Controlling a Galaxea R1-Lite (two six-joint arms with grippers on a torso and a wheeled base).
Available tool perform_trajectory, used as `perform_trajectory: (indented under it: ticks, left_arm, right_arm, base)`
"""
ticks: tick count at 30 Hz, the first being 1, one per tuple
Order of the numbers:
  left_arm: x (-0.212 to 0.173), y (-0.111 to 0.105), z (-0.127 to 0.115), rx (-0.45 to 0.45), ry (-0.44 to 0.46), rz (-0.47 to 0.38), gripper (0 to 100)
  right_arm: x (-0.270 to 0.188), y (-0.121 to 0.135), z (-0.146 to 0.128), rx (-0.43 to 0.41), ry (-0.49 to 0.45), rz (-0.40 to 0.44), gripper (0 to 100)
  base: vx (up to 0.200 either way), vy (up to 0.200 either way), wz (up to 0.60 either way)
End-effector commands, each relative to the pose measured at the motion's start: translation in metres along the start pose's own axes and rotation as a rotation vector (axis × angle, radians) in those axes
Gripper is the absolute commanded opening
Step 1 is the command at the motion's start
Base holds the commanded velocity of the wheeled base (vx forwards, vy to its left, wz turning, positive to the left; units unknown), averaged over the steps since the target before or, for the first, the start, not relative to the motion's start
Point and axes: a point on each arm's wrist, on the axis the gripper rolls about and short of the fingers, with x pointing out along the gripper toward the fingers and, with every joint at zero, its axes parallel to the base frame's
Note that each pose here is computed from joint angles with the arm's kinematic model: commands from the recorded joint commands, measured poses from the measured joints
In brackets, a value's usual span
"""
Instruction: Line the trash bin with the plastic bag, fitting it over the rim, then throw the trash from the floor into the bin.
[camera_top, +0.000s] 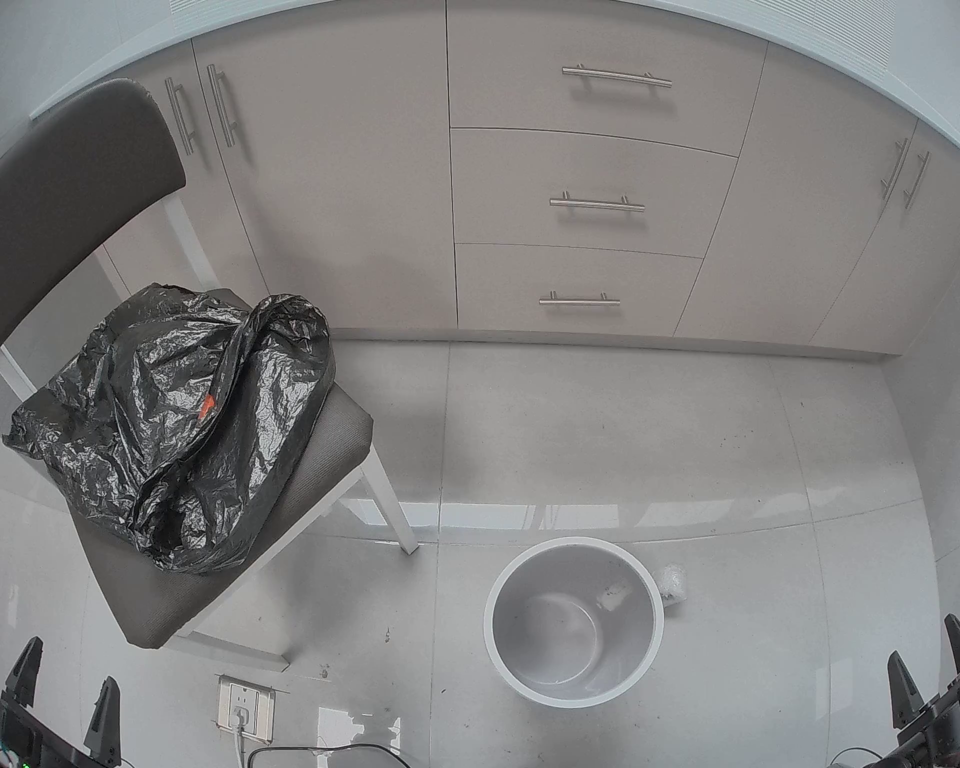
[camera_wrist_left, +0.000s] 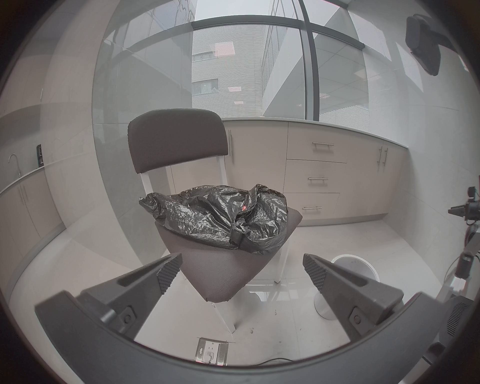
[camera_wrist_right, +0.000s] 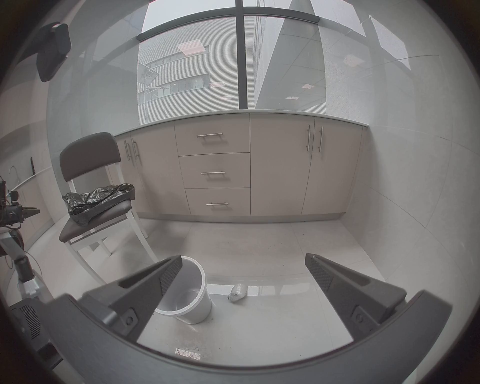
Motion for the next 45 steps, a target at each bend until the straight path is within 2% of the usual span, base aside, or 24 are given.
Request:
perform_trajectory:
  ticks: [1, 12, 13, 14, 16, 17, 18, 19, 20, 21, 23, 25, 29, 32, 35, 36, 37, 41, 45]
  left_arm:
    - [0.000, 0.000, -0.005, -0.003, 0.001, 0.000, 100]
    - [0.000, 0.000, -0.005, -0.018, 0.001, 0.009, 100]
    - [0.000, 0.000, -0.005, -0.018, 0.003, 0.012, 100]
    - [0.000, 0.000, -0.005, -0.018, 0.003, 0.014, 100]
    - [0.000, 0.000, -0.005, -0.020, 0.000, 0.015, 100]
    - [0.000, 0.000, -0.005, -0.020, -0.002, 0.015, 100]
    - [0.000, 0.000, -0.003, -0.024, -0.008, 0.020, 100]
    - [-0.005, 0.001, 0.013, -0.049, -0.065, 0.030, 100]
    - [-0.009, 0.001, 0.027, -0.068, -0.106, 0.038, 100]
    - [-0.019, 0.002, 0.066, -0.151, -0.178, 0.038, 100]
    - [-0.022, 0.003, 0.105, -0.196, -0.149, 0.029, 100]
    - [-0.023, 0.003, 0.123, -0.195, -0.110, 0.017, 100]
    - [-0.004, 0.004, 0.129, -0.195, -0.017, -0.003, 100]
    - [0.017, 0.003, 0.132, -0.195, 0.077, -0.024, 100]
    - [0.049, 0.000, 0.136, -0.202, 0.180, -0.035, 100]
    - [0.051, 0.000, 0.136, -0.203, 0.183, -0.034, 100]
    - [0.074, -0.002, 0.139, -0.204, 0.217, -0.034, 100]
    - [0.122, -0.006, 0.149, -0.207, 0.212, -0.040, 100]
    - [0.148, -0.009, 0.155, -0.213, 0.198, -0.072, 100]
  right_arm:
    - [0.000, 0.000, -0.005, 0.000, -0.001, 0.000, 100]
    - [0.000, 0.000, -0.004, -0.014, -0.007, -0.009, 100]
    - [-0.004, 0.000, 0.013, 0.009, -0.078, -0.006, 100]
    - [-0.014, -0.001, 0.060, 0.089, -0.207, 0.008, 100]
    - [-0.023, -0.003, 0.153, 0.289, -0.329, 0.063, 100]
    - [-0.023, -0.004, 0.175, 0.293, -0.341, 0.067, 100]
    - [-0.020, -0.003, 0.193, 0.229, -0.341, 0.055, 100]
    - [-0.010, -0.003, 0.204, 0.130, -0.310, 0.052, 100]
    - [-0.006, -0.003, 0.206, 0.101, -0.301, 0.053, 100]
    - [0.007, -0.002, 0.211, 0.066, -0.270, 0.068, 100]
    - [0.031, 0.002, 0.220, 0.129, -0.255, 0.149, 100]
    - [0.051, 0.007, 0.227, 0.215, -0.260, 0.222, 100]
    - [0.093, 0.021, 0.228, 0.339, -0.216, 0.309, 100]
    - [0.119, 0.028, 0.222, 0.396, -0.180, 0.317, 100]
    - [0.143, 0.035, 0.211, 0.401, -0.159, 0.317, 100]
    - [0.144, 0.036, 0.210, 0.400, -0.157, 0.317, 100]
    - [0.157, 0.039, 0.200, 0.390, -0.137, 0.308, 100]
    - [0.168, 0.038, 0.190, 0.389, -0.132, 0.284, 100]
    - [0.158, 0.033, 0.192, 0.387, -0.163, 0.270, 100]
  base:
    - [0.000, 0.000, 0.00]
    - [0.000, 0.000, 0.00]
    - [0.000, 0.000, 0.00]
    - [0.000, 0.000, 0.00]
    - [0.000, 0.000, 0.00]
    - [0.000, 0.000, 0.00]
    - [0.000, 0.000, 0.00]
    - [0.000, 0.000, 0.00]
    - [0.000, 0.000, 0.00]
    - [0.000, 0.000, 0.00]
    - [0.000, 0.000, 0.00]
    - [0.000, 0.000, 0.00]
    - [0.000, 0.000, 0.00]
    - [0.000, 0.000, 0.00]
    - [0.000, 0.000, 0.00]
    - [0.000, 0.000, 0.00]
    - [0.000, 0.000, 0.00]
    - [0.000, 0.000, 0.00]
    - [0.000, 0.000, 0.00]
